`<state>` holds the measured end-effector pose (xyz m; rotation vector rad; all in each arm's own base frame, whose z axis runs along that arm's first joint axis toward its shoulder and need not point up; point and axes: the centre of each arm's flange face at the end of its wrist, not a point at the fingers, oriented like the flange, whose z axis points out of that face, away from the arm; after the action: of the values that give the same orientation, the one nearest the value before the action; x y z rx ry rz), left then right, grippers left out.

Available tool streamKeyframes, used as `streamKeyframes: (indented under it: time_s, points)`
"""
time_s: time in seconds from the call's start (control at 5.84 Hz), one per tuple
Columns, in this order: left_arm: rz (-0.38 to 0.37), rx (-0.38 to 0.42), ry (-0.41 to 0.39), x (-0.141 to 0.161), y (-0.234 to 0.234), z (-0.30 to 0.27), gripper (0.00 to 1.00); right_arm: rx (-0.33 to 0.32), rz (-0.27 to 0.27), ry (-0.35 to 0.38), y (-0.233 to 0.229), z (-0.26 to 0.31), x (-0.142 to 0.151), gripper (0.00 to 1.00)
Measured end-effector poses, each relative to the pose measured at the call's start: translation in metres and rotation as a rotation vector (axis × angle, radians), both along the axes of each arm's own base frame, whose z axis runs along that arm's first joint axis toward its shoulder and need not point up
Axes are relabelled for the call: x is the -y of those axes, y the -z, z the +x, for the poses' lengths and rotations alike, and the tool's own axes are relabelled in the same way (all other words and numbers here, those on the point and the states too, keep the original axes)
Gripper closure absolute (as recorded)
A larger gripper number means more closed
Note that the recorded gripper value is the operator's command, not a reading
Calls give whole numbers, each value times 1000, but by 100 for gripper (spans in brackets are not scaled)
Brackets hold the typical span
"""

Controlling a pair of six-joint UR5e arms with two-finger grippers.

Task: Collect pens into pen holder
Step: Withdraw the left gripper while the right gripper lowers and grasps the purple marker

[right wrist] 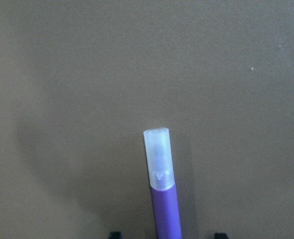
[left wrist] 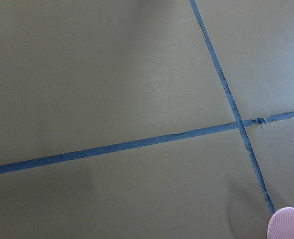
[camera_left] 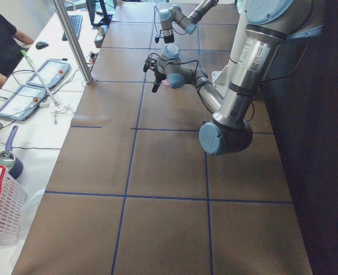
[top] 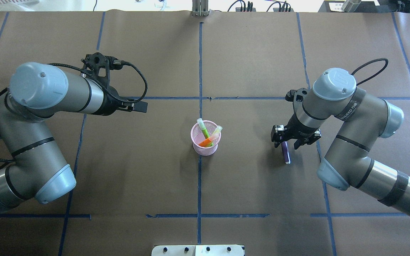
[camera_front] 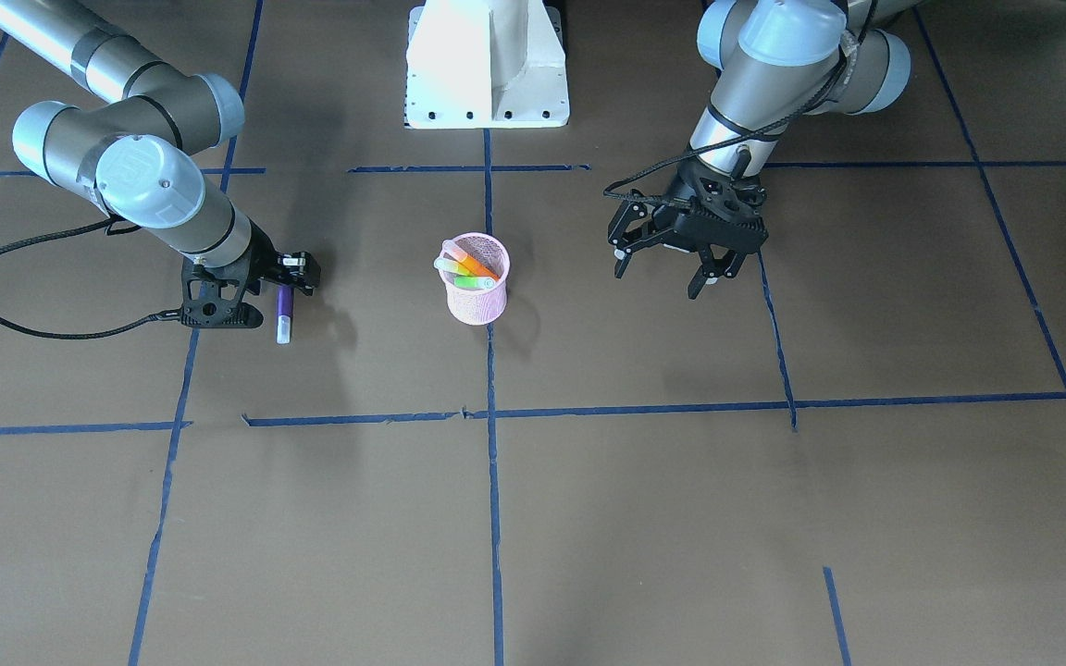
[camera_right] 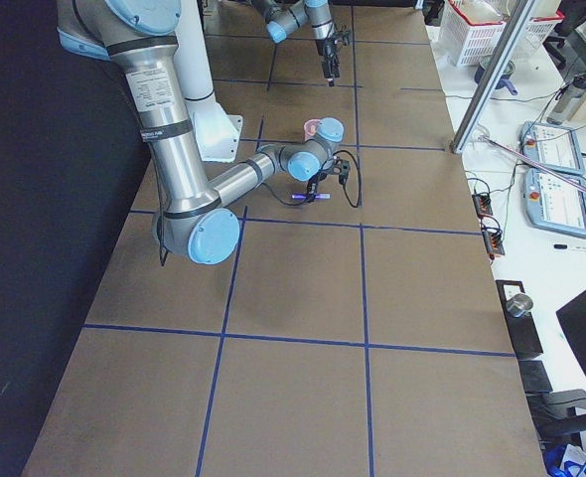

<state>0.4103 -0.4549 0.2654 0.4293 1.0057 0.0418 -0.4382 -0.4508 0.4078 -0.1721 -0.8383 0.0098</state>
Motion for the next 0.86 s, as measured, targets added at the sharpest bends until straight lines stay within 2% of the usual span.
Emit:
streamKeyframes:
  time_s: [0.86]
  points:
    - [2,-4,0,-1,2,-1,0,-14,40,-18,6,-5,7,43]
